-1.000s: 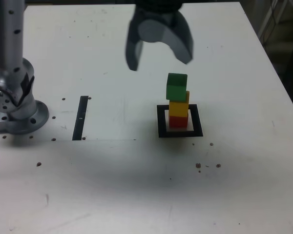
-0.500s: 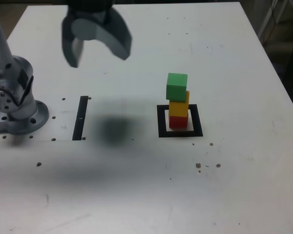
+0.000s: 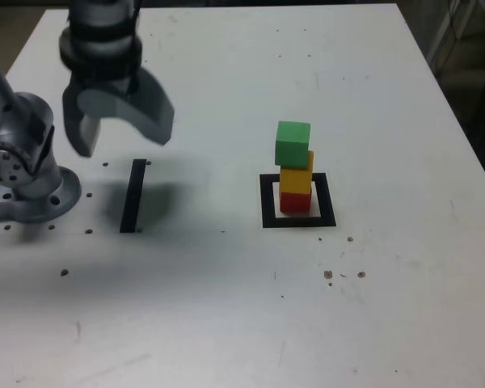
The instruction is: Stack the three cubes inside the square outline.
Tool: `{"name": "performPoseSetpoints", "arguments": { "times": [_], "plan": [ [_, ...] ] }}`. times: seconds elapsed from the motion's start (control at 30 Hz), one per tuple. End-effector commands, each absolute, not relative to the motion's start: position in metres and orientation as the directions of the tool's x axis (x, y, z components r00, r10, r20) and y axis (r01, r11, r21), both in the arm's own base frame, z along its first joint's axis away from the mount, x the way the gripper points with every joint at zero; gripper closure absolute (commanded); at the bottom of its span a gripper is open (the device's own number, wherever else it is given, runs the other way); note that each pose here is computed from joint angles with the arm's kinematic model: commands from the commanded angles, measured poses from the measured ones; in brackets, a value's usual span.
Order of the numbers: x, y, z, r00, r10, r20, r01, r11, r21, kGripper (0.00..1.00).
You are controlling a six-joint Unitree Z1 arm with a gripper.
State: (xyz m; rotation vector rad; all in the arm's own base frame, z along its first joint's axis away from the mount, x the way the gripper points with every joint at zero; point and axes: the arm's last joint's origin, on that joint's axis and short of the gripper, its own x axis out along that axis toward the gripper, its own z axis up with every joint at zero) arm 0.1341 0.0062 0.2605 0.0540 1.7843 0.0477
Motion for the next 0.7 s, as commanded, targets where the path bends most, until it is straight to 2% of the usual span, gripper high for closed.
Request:
{"name": "performPoseSetpoints", "arguments": {
  "times": [0.0, 0.17, 0.4, 0.67],
  "plan": [
    [0.132, 0.006, 0.253, -0.209, 0.054, -0.9764, 0.006, 0.999, 0.054, 0.0],
    [0.13, 0.005, 0.236, -0.211, 0.04, -0.9767, 0.007, 0.999, 0.039, 0.0],
    [0.131, 0.004, 0.221, -0.202, 0.024, -0.979, 0.007, 1.0, 0.023, 0.0],
    [0.13, 0.004, 0.216, -0.199, 0.016, -0.9798, 0.005, 1.0, 0.015, 0.0]
  ]
}}
